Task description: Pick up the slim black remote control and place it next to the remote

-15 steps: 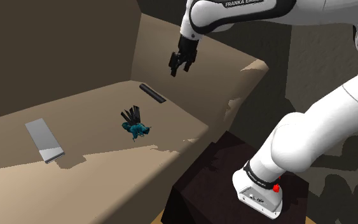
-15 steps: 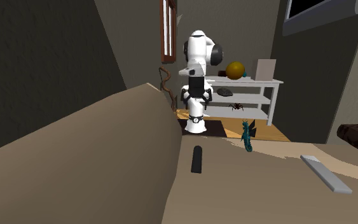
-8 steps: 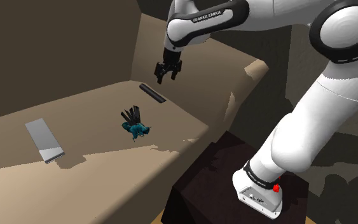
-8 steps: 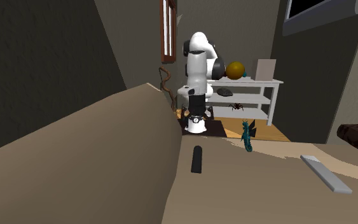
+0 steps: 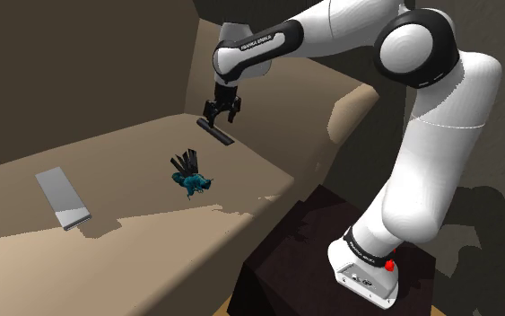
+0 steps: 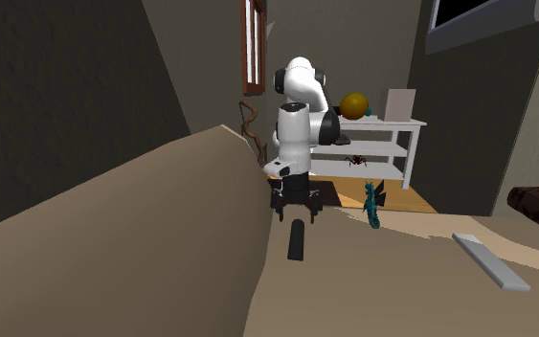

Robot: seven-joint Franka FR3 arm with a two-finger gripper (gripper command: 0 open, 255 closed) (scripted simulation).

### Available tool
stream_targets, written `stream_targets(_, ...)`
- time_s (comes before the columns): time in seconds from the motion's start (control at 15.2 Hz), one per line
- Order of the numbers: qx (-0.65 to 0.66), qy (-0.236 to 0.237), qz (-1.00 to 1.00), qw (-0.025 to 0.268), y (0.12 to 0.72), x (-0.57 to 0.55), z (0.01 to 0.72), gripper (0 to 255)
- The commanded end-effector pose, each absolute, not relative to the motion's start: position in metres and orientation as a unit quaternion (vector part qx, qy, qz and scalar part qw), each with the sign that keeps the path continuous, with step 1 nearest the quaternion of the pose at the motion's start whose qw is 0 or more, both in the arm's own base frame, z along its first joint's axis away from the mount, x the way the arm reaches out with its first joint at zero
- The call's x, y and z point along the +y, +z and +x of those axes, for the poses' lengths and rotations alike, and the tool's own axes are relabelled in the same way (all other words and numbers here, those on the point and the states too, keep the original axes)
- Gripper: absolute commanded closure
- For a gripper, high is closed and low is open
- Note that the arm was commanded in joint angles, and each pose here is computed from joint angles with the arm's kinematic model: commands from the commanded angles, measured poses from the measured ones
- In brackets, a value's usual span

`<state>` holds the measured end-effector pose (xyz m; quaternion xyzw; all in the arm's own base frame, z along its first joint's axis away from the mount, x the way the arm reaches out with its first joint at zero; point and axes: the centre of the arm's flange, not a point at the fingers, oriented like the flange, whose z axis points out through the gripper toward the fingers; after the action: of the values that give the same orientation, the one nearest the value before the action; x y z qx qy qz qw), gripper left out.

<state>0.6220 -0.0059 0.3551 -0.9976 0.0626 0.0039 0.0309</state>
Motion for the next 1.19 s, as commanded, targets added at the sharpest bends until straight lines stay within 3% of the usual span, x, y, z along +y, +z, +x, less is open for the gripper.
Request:
stream_targets(0.0,0.064,0.005,-0.997,0.032,0.344,-0.006,0.626,0)
stream_targets(0.33,0.064,0.005,-0.997,0.032,0.315,-0.004,0.626,0)
stream_targets(0.86,0.064,0.005,-0.997,0.032,0.315,-0.004,0.626,0)
stream_targets(0.92,0.064,0.005,-0.997,0.032,0.315,-0.004,0.626,255)
stream_targets(1.12,0.064,0.005,-0.997,0.031,0.315,-0.003,0.626,255)
